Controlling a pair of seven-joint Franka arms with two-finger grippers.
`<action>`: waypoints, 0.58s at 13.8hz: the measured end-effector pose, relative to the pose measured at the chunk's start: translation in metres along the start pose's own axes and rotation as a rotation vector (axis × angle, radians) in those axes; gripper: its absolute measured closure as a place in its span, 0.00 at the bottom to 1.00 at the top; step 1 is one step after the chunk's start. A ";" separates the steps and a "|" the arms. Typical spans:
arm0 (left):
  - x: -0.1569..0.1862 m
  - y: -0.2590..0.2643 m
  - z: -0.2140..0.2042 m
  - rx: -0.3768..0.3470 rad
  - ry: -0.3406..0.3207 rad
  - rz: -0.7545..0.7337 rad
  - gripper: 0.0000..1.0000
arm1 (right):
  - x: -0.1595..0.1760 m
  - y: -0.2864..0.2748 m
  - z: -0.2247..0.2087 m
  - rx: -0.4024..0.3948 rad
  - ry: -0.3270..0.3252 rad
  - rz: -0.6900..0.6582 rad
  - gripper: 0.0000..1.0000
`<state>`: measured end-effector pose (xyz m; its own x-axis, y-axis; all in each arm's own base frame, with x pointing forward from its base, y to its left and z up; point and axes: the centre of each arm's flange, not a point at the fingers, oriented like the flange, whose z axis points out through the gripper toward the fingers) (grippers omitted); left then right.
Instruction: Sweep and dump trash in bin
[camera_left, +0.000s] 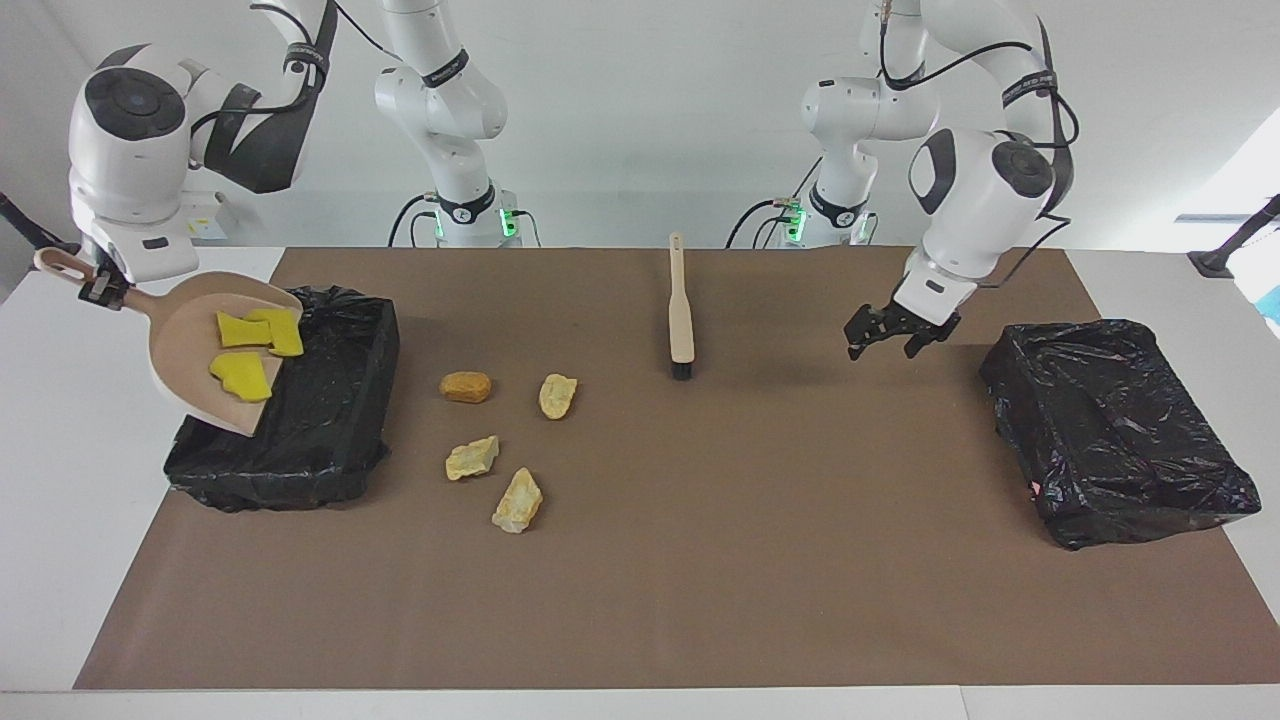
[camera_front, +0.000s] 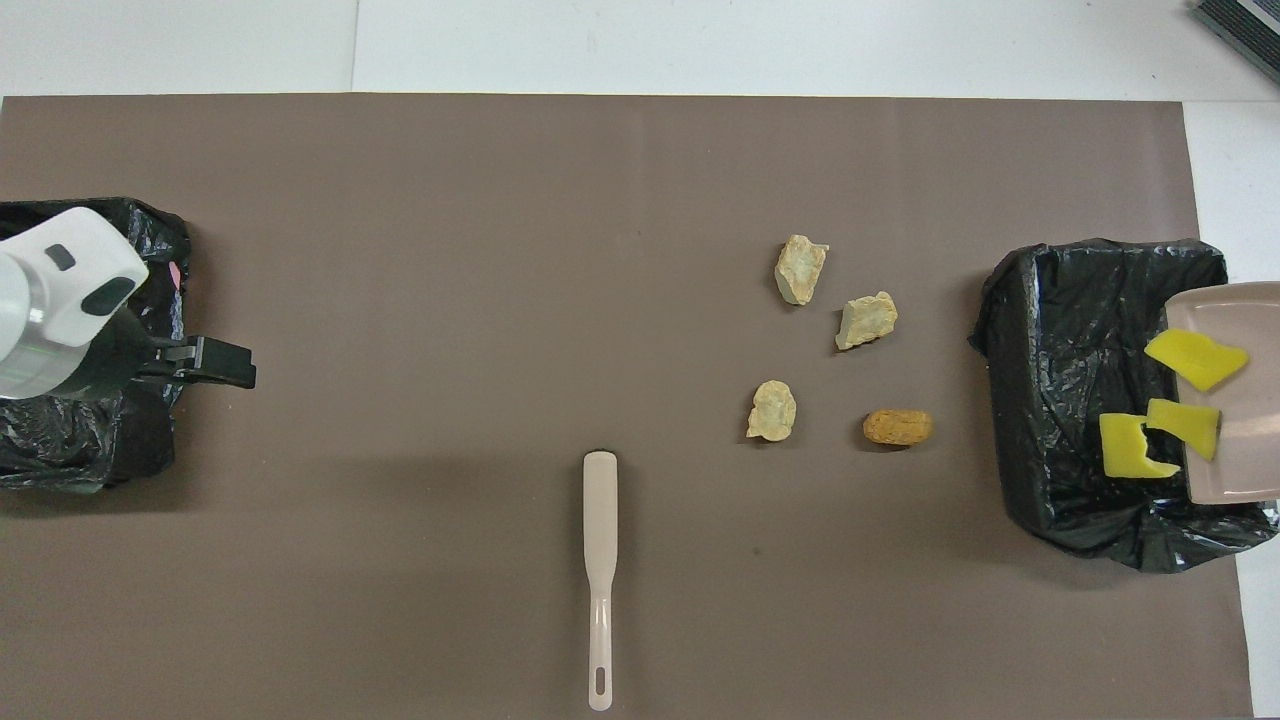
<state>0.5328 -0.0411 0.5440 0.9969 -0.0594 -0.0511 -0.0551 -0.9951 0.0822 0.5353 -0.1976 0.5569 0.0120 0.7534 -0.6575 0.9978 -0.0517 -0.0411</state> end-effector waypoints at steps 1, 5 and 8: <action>-0.005 0.003 -0.022 0.009 -0.012 0.008 0.00 | -0.001 -0.002 -0.001 0.006 -0.002 0.002 0.68; -0.028 0.010 -0.093 0.024 -0.034 0.023 0.00 | 0.002 0.000 -0.021 -0.022 -0.091 -0.039 0.68; -0.025 0.011 -0.105 0.024 -0.009 0.025 0.00 | 0.015 0.002 -0.041 -0.039 -0.158 -0.084 0.68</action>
<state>0.5126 -0.0422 0.6506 0.9947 -0.0851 -0.0580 -0.0817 -0.9949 0.0596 0.5404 -0.1595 0.5782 -0.0786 0.6413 -0.7632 0.9967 0.0346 -0.0736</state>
